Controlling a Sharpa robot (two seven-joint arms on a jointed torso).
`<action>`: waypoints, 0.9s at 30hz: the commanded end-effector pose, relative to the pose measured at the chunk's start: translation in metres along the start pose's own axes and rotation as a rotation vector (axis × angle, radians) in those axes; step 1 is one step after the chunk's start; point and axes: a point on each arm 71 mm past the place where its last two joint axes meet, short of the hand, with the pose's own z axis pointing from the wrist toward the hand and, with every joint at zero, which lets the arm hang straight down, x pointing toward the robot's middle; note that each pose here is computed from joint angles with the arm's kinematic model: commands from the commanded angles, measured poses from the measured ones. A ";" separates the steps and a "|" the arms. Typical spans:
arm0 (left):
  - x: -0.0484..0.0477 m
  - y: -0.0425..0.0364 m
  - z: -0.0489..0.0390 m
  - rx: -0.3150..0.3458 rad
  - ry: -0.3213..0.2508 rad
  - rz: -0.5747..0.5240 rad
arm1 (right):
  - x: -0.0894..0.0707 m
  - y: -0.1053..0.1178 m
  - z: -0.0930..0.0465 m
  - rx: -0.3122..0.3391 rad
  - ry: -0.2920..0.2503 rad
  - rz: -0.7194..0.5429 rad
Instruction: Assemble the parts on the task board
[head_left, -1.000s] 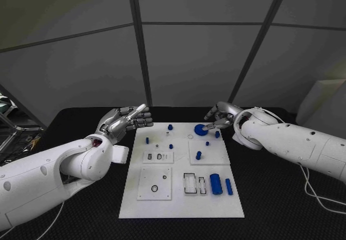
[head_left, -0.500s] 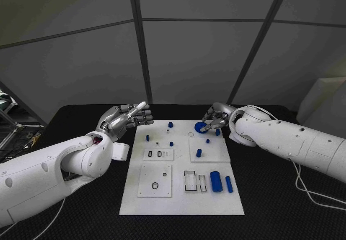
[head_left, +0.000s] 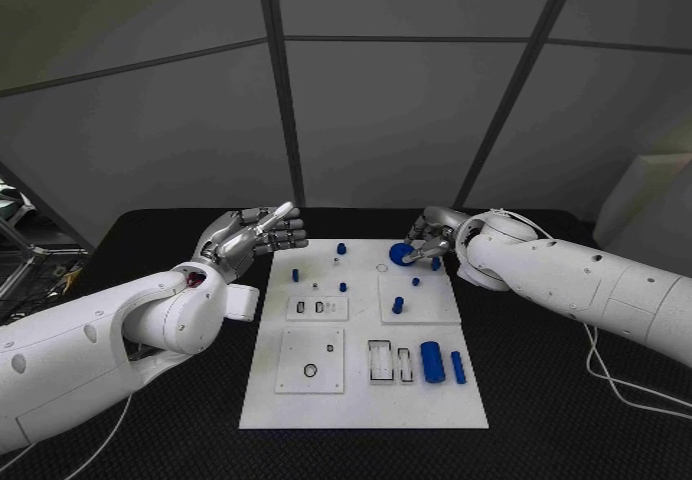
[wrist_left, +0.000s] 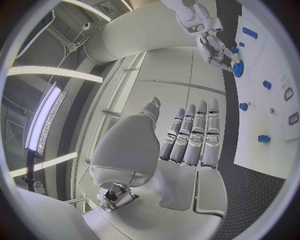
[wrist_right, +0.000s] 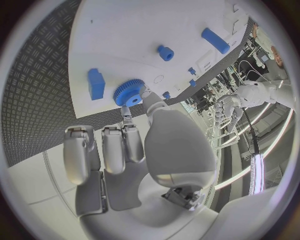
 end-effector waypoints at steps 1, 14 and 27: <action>0.0017 -0.0014 0.0005 0.008 0.014 -0.001 | 0.000 0.001 0.001 0.009 0.014 -0.020; 0.0016 -0.0013 0.0005 0.007 0.015 -0.001 | 0.000 0.007 0.001 -0.017 -0.023 -0.049; 0.0010 -0.0011 0.0003 0.002 0.018 -0.002 | -0.007 0.017 -0.004 -0.051 -0.135 -0.100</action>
